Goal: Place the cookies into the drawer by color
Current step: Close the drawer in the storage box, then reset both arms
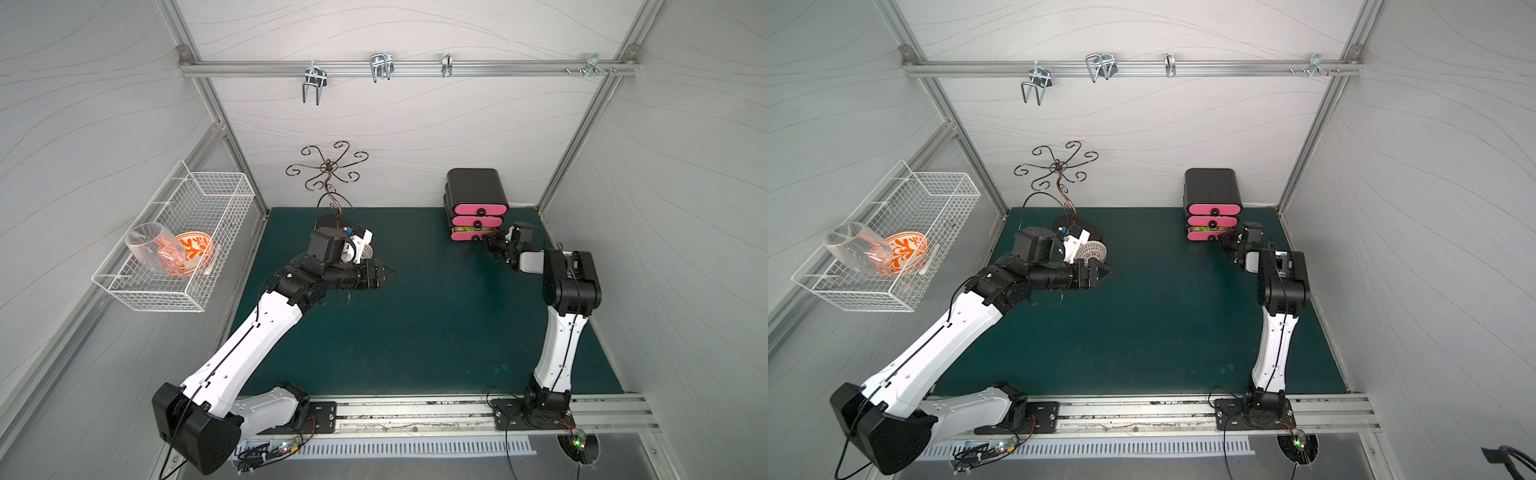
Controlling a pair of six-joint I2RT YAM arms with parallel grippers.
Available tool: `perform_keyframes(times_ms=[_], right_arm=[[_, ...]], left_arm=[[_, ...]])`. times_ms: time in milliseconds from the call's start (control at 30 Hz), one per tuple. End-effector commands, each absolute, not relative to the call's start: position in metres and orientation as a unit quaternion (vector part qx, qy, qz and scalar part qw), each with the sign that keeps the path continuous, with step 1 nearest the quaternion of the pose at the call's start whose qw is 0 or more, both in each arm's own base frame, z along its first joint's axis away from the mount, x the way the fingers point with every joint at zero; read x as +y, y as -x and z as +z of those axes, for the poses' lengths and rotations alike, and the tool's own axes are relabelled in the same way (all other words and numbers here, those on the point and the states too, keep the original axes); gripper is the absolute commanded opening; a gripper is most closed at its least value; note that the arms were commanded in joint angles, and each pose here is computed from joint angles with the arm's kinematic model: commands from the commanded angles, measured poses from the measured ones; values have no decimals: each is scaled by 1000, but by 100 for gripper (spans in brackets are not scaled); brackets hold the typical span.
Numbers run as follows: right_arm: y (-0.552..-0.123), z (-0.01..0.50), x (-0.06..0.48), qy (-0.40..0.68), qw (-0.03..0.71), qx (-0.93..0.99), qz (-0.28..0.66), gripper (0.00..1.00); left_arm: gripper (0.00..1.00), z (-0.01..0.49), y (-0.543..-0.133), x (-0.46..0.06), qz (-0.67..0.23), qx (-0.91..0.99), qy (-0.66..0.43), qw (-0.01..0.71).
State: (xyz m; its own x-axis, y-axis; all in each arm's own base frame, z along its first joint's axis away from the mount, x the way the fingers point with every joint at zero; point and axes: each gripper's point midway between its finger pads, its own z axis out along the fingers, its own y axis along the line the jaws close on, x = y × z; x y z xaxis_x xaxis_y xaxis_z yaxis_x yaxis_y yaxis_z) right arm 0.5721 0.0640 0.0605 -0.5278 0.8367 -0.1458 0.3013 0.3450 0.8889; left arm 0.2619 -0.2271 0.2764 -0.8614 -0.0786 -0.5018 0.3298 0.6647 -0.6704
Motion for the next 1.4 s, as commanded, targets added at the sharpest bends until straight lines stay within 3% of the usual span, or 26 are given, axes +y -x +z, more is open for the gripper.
perform_keyframes(times_ms=[0,500,767,933,1033,1133,1233,1367], right_arm=[[-584,61,80,-377,303,744,462,0],[-596,52,88,-386,295,734,475,0],[-562,96,85,-320,321,762,463,1],[-499,135,80,-239,340,815,405,25],[-455,151,65,-196,372,848,322,37],[-417,160,47,-151,423,874,188,50],[-395,163,40,-86,468,876,76,61],[-380,155,28,-52,491,870,-7,71]], left_arm=[[77,287,-268,-231,-412,866,-80,273],[77,287,-274,-230,-406,866,-71,283],[75,286,-289,-207,-343,874,-50,342],[81,281,-309,-173,-227,857,-88,454],[82,271,-328,-126,-106,847,-34,519],[85,249,-343,-90,-20,852,-39,521],[88,221,-362,-52,10,862,-9,507],[90,179,-378,-11,44,864,17,502]])
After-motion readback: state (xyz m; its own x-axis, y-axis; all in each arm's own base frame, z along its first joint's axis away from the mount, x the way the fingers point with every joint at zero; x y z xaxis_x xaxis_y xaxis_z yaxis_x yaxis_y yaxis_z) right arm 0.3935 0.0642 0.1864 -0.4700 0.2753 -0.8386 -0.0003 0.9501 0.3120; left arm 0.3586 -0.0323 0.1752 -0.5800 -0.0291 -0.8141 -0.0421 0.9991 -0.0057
